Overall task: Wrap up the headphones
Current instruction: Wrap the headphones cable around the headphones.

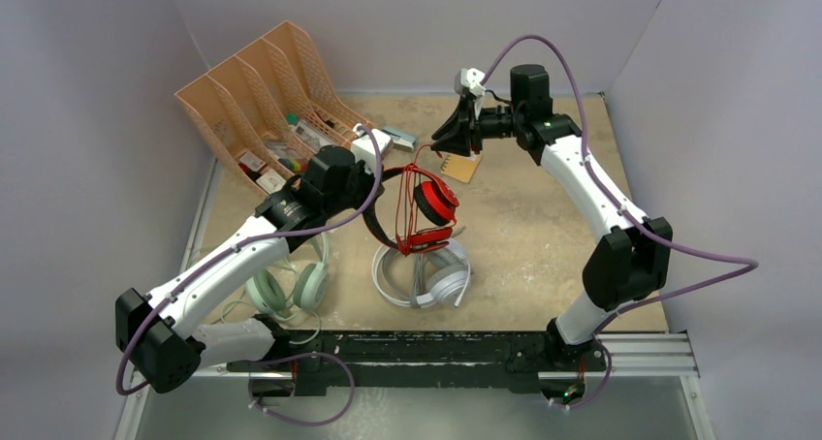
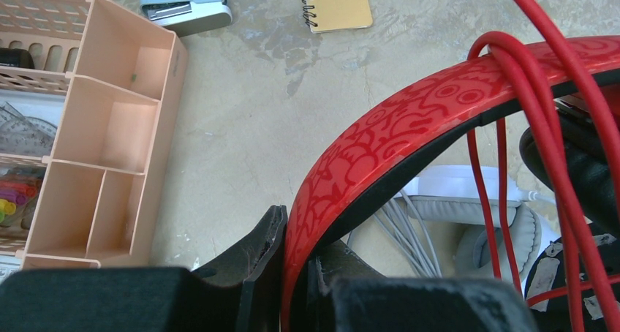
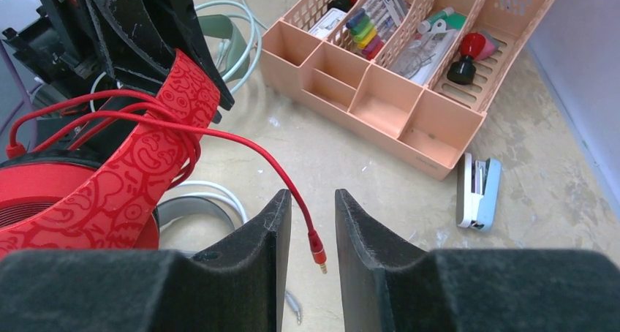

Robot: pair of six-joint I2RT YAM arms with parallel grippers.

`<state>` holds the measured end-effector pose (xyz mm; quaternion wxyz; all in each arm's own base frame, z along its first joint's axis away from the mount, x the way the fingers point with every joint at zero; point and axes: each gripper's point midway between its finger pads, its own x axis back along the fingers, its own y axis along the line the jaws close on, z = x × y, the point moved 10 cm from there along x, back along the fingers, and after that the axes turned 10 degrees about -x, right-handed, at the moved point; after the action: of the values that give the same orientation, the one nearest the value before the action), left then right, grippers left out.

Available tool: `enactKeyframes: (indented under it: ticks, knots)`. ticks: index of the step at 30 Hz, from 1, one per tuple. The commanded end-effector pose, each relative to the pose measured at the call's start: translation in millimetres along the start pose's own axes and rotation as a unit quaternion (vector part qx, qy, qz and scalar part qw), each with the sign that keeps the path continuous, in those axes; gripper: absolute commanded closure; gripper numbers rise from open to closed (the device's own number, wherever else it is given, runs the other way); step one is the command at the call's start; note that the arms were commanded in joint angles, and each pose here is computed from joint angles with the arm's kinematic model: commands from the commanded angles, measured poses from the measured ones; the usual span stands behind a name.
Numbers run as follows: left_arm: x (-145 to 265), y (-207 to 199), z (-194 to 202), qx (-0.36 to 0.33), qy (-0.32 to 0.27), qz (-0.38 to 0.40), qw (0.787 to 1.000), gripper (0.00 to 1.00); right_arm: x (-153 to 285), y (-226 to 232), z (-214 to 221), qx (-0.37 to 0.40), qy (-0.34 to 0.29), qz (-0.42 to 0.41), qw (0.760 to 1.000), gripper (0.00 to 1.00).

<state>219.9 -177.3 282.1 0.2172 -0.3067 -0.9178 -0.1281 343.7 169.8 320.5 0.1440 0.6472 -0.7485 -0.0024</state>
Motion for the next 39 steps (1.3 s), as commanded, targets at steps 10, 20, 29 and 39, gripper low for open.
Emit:
enactKeyframes:
  ticks: [10,20,29,39]
  knots:
    - [18,3,-37,0.014,-0.087,0.004,0.996,1.0,-10,3,-1,0.015,-0.011,-0.036,0.999,0.68]
    - [27,9,-46,-0.031,-0.121,-0.011,0.992,1.0,-17,-1,-7,-0.08,-0.019,-0.044,0.996,1.0]
    - [29,22,-89,-0.114,-0.16,-0.055,0.979,1.0,-38,3,-15,-0.254,-0.081,-0.063,0.962,1.0]
    - [31,18,-101,-0.162,-0.153,-0.075,0.972,1.0,-59,4,-12,-0.351,-0.125,-0.127,0.919,1.0]
